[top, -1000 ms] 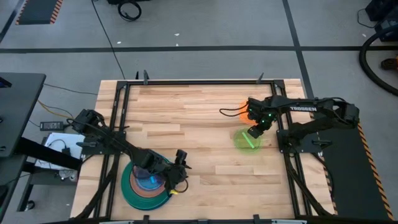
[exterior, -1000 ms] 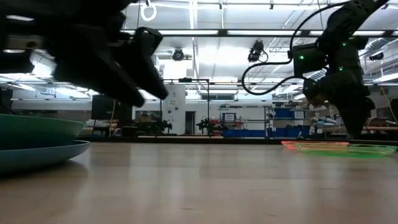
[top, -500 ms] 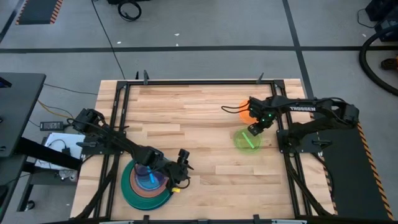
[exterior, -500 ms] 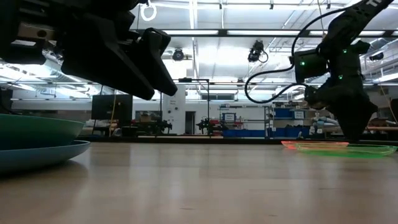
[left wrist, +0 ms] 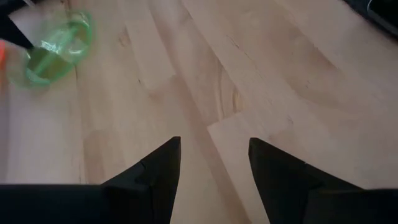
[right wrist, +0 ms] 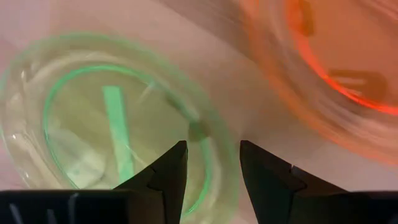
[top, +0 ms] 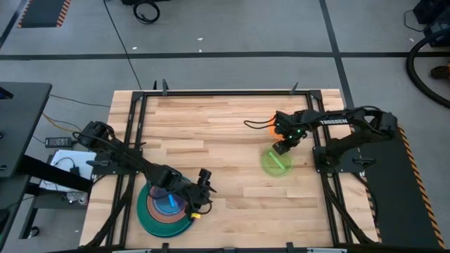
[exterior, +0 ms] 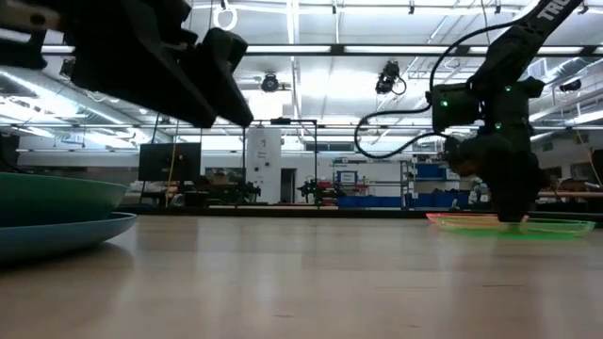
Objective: Stack plastic plates
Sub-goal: Stack the light green plate on top of the light blue plate
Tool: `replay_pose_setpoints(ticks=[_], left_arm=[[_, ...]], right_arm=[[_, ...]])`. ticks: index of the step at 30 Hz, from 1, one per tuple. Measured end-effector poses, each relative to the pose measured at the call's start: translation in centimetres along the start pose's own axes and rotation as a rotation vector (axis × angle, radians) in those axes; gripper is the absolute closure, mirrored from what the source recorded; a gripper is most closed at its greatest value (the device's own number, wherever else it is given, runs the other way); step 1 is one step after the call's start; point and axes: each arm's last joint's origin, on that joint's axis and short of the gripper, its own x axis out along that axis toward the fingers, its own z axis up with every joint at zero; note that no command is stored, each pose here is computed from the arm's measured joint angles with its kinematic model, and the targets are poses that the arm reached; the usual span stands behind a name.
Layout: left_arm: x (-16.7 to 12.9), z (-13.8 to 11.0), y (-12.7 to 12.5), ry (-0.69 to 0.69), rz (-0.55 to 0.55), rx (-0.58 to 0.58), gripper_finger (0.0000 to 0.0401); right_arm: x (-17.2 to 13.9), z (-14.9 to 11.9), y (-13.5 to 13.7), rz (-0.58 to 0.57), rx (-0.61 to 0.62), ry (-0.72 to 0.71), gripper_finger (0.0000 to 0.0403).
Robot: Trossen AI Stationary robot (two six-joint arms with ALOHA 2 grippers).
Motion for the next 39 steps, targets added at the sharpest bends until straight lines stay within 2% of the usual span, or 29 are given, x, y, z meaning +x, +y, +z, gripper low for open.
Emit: replay_pose_setpoints(ticks=[6, 12, 15, 21, 29, 34, 39], left_arm=[[-0.9, 0.6, 0.5, -0.033, 0.010, -0.013, 0.0205], [-0.8, 0.5, 0.8, -0.028, 0.017, -0.017, 0.0205], [-0.8, 0.6, 1.0, -0.034, 0.022, -0.022, 0.0205], [0.4, 0.6, 0.9, -0.058, 0.034, -0.021, 0.0205], [2.7, 1.3, 1.9, -0.009, 0.149, 0.110, 0.0205], [3.5, 1.9, 2.7, 0.000, 0.176, 0.167, 0.0205], [3.8, 2.5, 3.6, -0.013, 0.197, 0.132, 0.0205]], right_arm=[[0.6, 0.6, 2.7, 0.161, -0.063, -0.078, 0.0245], [0.4, 0.8, 6.0, 0.409, -0.189, -0.146, 0.0245], [0.3, 0.8, 6.8, 0.459, -0.225, -0.174, 0.0245], [0.3, 0.9, 6.7, 0.426, -0.273, -0.208, 0.0245], [0.4, 0.7, 7.6, 0.301, -0.368, -0.372, 0.0245], [0.0, 0.6, 9.3, 0.257, -0.450, -0.572, 0.0245], [-1.0, 1.1, 10.7, 0.243, -0.525, -0.807, 0.0245]])
